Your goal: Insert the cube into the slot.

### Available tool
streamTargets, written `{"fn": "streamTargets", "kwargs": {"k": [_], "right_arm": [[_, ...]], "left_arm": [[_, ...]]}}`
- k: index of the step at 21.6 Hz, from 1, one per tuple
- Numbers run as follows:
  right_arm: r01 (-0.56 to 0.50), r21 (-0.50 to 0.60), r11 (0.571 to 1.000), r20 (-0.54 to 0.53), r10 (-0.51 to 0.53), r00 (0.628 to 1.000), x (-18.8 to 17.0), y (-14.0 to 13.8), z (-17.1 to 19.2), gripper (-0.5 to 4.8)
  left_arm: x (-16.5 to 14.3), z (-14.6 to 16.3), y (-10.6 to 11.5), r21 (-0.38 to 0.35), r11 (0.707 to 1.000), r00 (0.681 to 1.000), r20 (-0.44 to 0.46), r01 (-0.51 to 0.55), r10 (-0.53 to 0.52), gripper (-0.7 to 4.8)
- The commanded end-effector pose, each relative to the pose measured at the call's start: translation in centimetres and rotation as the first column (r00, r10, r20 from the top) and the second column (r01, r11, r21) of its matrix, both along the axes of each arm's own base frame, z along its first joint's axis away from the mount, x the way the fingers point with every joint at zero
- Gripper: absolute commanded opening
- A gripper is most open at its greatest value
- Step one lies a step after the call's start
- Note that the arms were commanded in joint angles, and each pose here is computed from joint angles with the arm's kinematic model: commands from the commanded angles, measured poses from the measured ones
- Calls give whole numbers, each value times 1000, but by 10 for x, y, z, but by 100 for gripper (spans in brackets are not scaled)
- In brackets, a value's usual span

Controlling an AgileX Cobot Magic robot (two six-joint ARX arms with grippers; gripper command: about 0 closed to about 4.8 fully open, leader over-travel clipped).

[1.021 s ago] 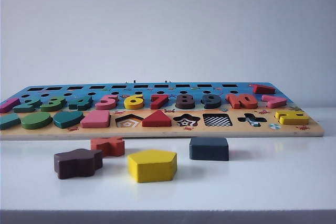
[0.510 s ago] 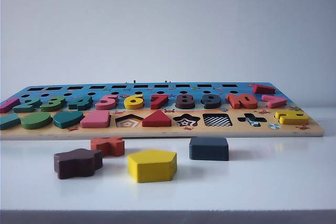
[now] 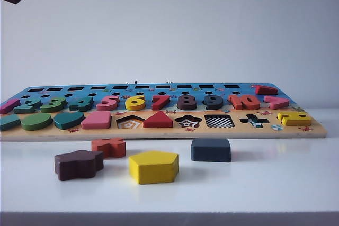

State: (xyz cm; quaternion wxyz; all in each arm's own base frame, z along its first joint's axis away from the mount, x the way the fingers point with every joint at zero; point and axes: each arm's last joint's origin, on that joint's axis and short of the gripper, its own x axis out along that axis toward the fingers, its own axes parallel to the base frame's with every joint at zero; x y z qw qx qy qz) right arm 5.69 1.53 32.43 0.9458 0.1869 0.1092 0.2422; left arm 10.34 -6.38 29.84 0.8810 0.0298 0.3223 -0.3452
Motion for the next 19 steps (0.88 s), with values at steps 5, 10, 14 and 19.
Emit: {"fn": "streamTargets", "kwargs": {"k": [5, 10, 14, 19], "right_arm": [[-361, -405, 840, -160, 324, 932, 26, 12, 47, 368], [-589, -469, 658, -355, 470, 808, 62, 53, 41, 367], [-678, -527, 512, -470, 489, 735, 83, 97, 20, 365], [-750, -522, 406, -565, 494, 661, 101, 135, -5, 364]], "left_arm": [[-3, -2, -1, -29, 998, 996, -72, 59, -61, 17], [-3, -2, -1, -31, 998, 996, -72, 57, -59, 17], [0, 1, -2, -51, 997, 998, -30, 58, -60, 17], [1, 3, -3, -61, 996, 998, -6, 59, -60, 17]]}}
